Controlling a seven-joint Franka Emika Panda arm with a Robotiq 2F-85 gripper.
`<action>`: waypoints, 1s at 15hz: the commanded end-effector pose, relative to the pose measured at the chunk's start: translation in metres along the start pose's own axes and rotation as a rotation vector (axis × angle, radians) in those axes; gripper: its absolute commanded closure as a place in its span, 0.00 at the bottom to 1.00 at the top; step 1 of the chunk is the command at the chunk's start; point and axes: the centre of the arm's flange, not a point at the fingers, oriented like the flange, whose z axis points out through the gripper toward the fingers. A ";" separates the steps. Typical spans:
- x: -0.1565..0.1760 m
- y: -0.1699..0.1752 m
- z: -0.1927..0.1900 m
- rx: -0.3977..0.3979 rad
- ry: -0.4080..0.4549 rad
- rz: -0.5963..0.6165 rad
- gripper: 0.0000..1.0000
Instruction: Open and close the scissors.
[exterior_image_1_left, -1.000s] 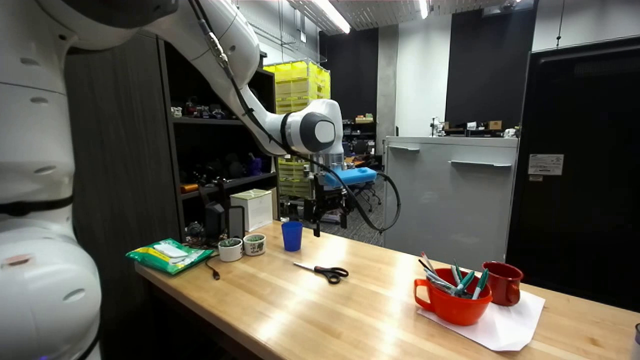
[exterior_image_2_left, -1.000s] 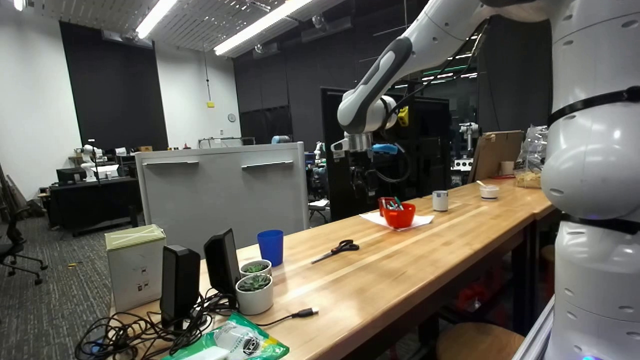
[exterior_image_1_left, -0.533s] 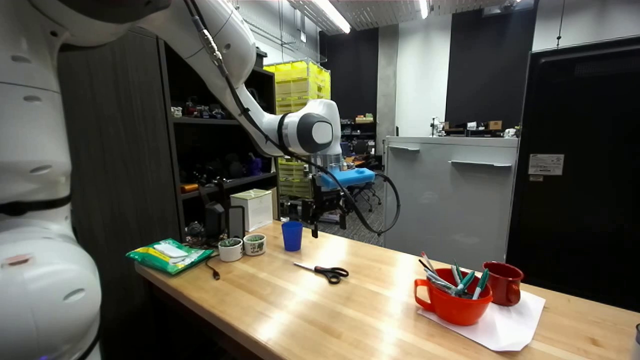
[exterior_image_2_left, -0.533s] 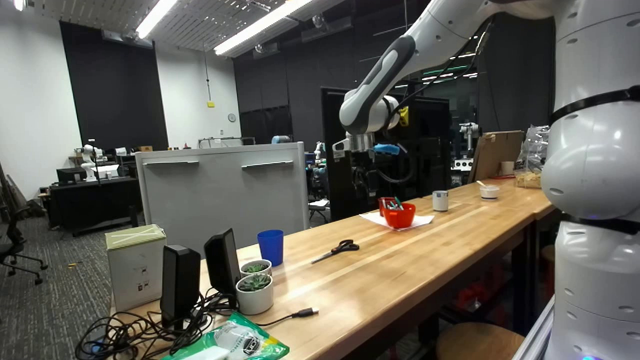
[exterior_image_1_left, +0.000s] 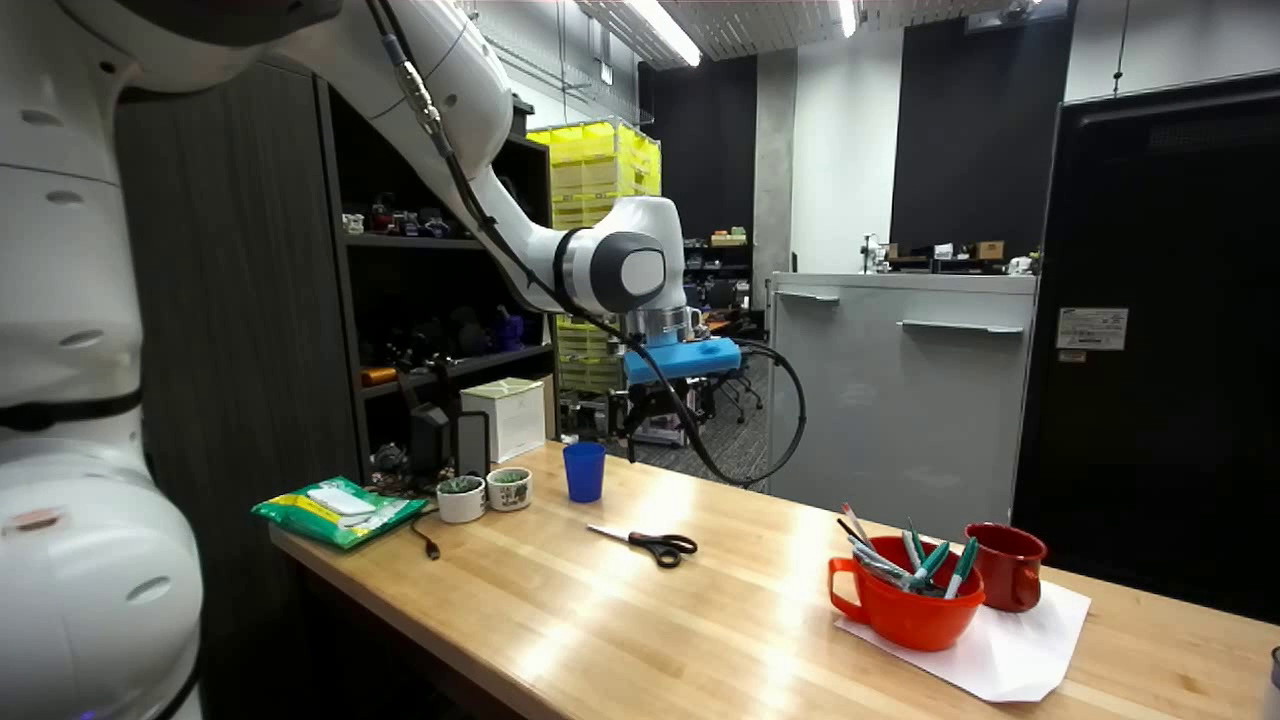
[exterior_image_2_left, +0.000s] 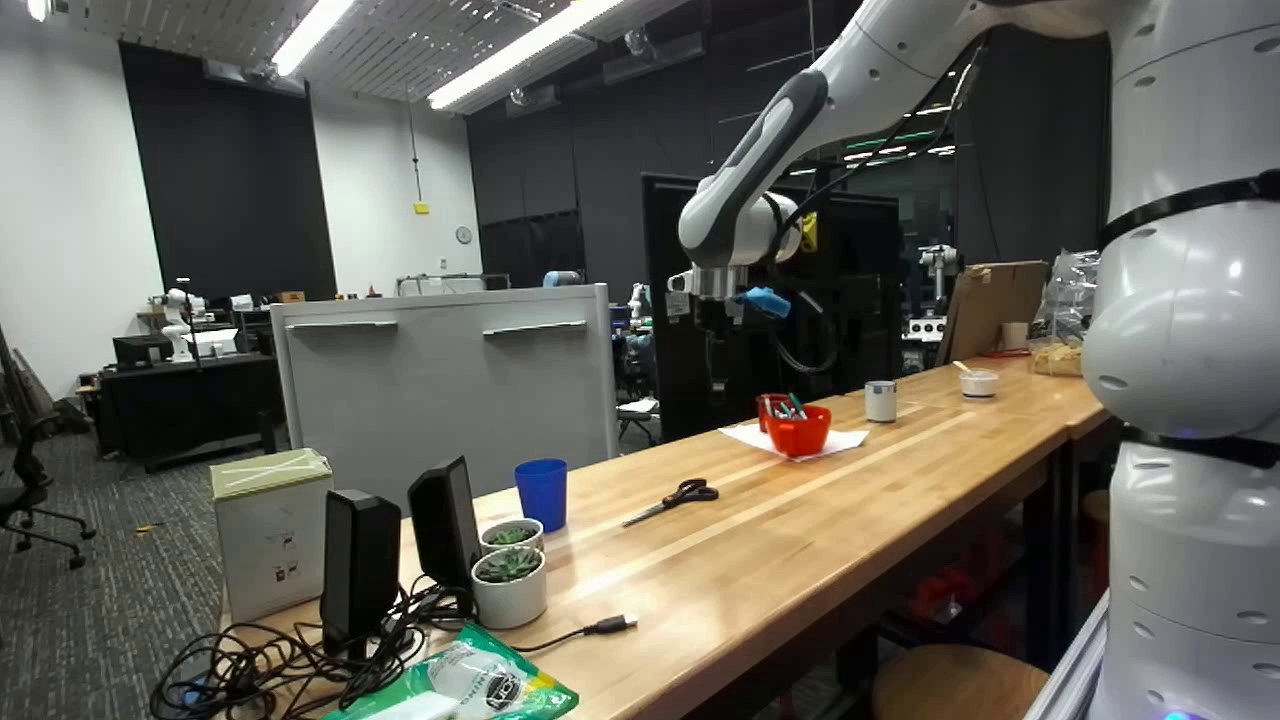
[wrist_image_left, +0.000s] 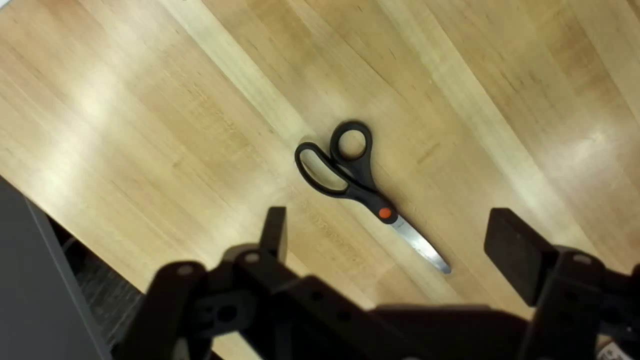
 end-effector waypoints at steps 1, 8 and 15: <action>-0.012 -0.020 -0.016 -0.036 0.042 0.192 0.00; -0.039 -0.043 -0.038 -0.056 0.062 0.530 0.00; -0.069 -0.060 -0.037 -0.068 0.073 0.796 0.00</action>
